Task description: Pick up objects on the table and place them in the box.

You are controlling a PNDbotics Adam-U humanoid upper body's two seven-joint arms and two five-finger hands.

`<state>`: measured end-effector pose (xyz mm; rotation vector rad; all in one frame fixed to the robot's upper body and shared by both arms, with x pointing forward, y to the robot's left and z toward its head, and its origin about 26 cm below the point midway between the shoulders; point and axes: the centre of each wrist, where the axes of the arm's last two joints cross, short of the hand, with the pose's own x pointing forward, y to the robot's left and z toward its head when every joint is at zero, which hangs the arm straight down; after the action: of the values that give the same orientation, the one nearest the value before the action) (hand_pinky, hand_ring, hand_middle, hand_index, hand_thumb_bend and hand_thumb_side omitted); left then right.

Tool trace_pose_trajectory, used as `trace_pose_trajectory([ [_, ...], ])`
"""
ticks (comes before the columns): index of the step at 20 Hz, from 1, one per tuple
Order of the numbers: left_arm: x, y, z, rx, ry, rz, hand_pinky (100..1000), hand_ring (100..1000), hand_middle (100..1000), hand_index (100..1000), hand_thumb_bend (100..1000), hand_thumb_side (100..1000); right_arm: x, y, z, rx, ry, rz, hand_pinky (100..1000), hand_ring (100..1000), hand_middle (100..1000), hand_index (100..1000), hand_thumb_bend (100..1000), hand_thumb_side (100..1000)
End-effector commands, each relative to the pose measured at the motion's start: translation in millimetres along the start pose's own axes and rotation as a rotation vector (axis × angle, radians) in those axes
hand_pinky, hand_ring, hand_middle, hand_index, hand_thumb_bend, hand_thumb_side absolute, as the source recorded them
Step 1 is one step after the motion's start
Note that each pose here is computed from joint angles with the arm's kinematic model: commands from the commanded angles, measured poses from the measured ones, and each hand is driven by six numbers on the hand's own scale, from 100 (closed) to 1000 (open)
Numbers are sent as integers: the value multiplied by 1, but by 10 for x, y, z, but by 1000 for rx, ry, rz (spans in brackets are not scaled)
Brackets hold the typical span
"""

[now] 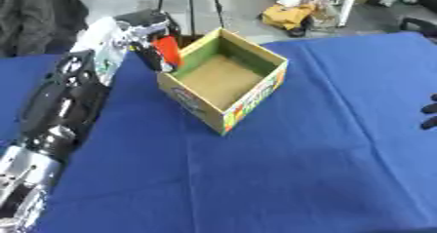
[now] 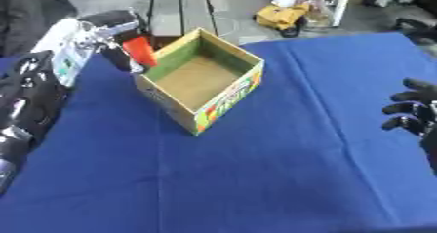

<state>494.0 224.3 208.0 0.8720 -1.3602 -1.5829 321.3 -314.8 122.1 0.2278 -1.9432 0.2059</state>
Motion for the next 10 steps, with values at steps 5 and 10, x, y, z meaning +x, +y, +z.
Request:
trace_pose_trajectory([
  [5, 165, -265, -151, 29, 12, -20, 467, 469, 506, 737, 450, 133, 89, 13, -73, 29, -29, 6, 491, 606, 607, 798, 100, 582],
  [10, 164, -395, -166, 19, -25, -13, 729, 730, 721, 850, 788, 395, 92, 16, -77, 28, -31, 4, 491, 607, 607, 798, 100, 582],
])
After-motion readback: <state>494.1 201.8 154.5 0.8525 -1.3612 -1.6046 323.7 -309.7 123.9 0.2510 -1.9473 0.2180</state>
